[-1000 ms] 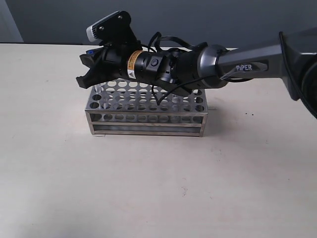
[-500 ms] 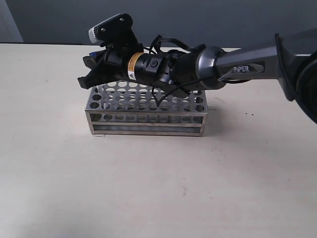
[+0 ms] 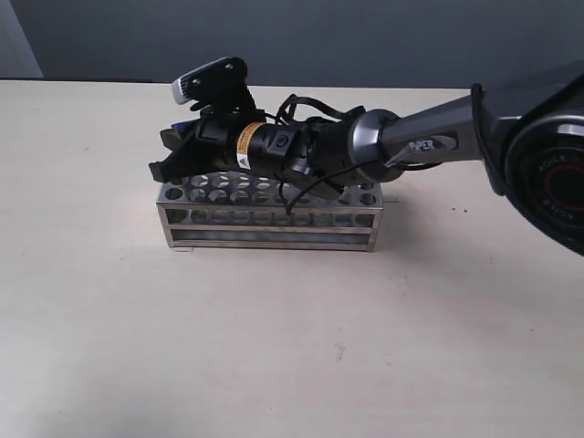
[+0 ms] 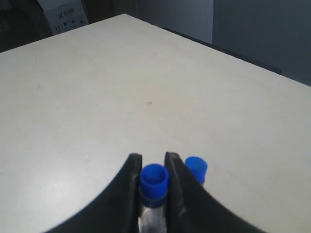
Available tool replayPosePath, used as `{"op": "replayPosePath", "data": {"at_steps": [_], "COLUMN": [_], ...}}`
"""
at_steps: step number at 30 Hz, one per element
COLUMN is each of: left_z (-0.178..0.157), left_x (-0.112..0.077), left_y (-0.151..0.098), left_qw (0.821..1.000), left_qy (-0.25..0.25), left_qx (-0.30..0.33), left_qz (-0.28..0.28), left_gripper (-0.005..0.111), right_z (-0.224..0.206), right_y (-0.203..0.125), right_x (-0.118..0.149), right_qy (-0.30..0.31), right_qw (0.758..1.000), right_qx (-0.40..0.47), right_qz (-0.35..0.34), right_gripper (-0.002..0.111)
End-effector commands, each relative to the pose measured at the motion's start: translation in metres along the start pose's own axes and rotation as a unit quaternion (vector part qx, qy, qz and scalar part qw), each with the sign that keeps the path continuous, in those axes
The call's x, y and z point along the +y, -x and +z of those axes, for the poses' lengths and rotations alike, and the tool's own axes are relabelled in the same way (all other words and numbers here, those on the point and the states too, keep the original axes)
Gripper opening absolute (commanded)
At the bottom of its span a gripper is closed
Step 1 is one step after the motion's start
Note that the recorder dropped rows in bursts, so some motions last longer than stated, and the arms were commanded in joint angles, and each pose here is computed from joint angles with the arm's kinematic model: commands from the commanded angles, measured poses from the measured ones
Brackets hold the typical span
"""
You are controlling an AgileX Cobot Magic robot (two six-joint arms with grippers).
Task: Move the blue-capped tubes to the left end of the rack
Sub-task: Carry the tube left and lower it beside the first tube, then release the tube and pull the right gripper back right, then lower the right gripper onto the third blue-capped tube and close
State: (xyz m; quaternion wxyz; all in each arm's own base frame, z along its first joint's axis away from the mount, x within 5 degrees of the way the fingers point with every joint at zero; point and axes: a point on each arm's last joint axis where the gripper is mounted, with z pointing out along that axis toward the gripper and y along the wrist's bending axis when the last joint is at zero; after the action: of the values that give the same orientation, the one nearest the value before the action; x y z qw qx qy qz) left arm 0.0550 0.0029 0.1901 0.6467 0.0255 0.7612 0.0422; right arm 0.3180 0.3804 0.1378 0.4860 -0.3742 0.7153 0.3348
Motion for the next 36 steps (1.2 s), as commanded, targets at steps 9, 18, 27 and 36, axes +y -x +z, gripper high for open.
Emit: {"op": "replayPosePath", "data": {"at_steps": [9,18,27,36], "left_z": [0.0,0.0,0.0,0.0], "left_x": [0.0,0.0,0.0,0.0], "left_y": [0.002,0.002,0.002,0.002], "left_qw": [1.0,1.0,1.0,1.0], "left_qy": [-0.004,-0.004,-0.004,-0.004], "left_qx": [-0.006,-0.006,-0.006,-0.006], "left_qz": [-0.001,-0.001,-0.001,-0.001], "left_gripper": [0.0,0.0,0.0,0.0], "right_z": [-0.006,-0.066,-0.151,-0.176], "right_y": [0.017,0.108,0.056,-0.018], "right_x": [0.001,-0.006,-0.04,-0.04], "right_qy": [0.0,-0.08,-0.118,-0.162], "right_qw": [1.0,0.994,0.992,0.986], "right_qx": [-0.017,-0.029,-0.039,-0.024], "right_qz": [0.013,-0.065,0.02,0.033], "right_gripper": [0.042,0.042,0.042,0.042]}}
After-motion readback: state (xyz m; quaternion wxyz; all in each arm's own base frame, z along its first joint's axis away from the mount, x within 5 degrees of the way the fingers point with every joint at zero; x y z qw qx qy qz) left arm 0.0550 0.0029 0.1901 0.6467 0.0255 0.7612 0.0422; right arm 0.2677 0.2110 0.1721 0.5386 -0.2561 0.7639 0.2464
